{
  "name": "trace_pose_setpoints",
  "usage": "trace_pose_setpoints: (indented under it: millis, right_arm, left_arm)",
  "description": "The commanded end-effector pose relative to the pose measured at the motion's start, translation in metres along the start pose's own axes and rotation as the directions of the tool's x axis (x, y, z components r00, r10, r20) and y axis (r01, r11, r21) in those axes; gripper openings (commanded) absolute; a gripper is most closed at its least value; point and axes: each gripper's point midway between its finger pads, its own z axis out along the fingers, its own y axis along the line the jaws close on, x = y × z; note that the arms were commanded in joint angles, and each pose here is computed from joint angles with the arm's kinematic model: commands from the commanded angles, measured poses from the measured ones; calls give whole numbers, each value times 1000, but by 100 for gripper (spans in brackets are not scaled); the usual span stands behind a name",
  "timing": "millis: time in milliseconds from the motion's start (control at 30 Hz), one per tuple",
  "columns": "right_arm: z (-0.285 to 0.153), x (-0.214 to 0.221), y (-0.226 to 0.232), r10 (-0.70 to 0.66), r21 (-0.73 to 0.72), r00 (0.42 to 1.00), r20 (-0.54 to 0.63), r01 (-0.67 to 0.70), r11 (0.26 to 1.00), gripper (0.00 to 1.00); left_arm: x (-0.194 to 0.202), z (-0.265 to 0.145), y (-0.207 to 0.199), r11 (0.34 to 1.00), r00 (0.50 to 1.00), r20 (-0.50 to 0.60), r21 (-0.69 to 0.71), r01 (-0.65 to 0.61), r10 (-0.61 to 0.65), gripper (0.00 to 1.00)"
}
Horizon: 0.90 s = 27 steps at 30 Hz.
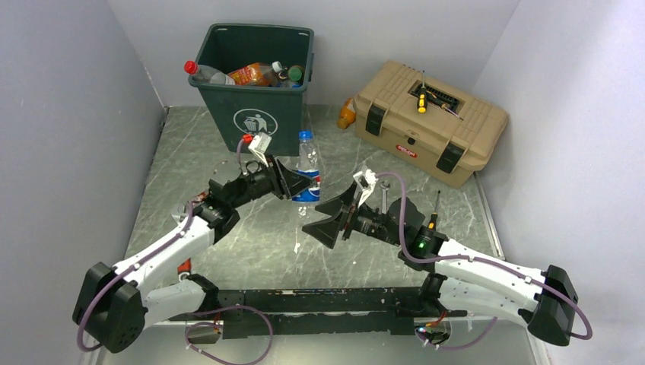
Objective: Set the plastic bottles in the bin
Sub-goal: Pick up the plastic bottle at the center of the board, then place the plastic bottle in the trash bin.
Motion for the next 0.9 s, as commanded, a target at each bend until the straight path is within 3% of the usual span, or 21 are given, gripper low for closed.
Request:
trace_pose_setpoints:
  millis: [0,233,500,867]
  right_arm:
    - [7,-46,27,-27,-87,989,144,40,995,100]
    - [9,-57,2,-45,55,977,207,35,998,100]
    - [-17,-73,-7,-193,160,947,255,156,975,100]
    - [18,-50,9,-166,28,978,122,164,986,100]
  left_arm:
    - [-37,0,-60,959,990,141,278,-57,18,24]
    - [-51,-9,-78,939,973,229,325,-111,36,23]
    - [-55,-20,-87,935,960,253,296,-195,120,22]
    - [-62,-19,-112,895,964,256,409,-177,74,22]
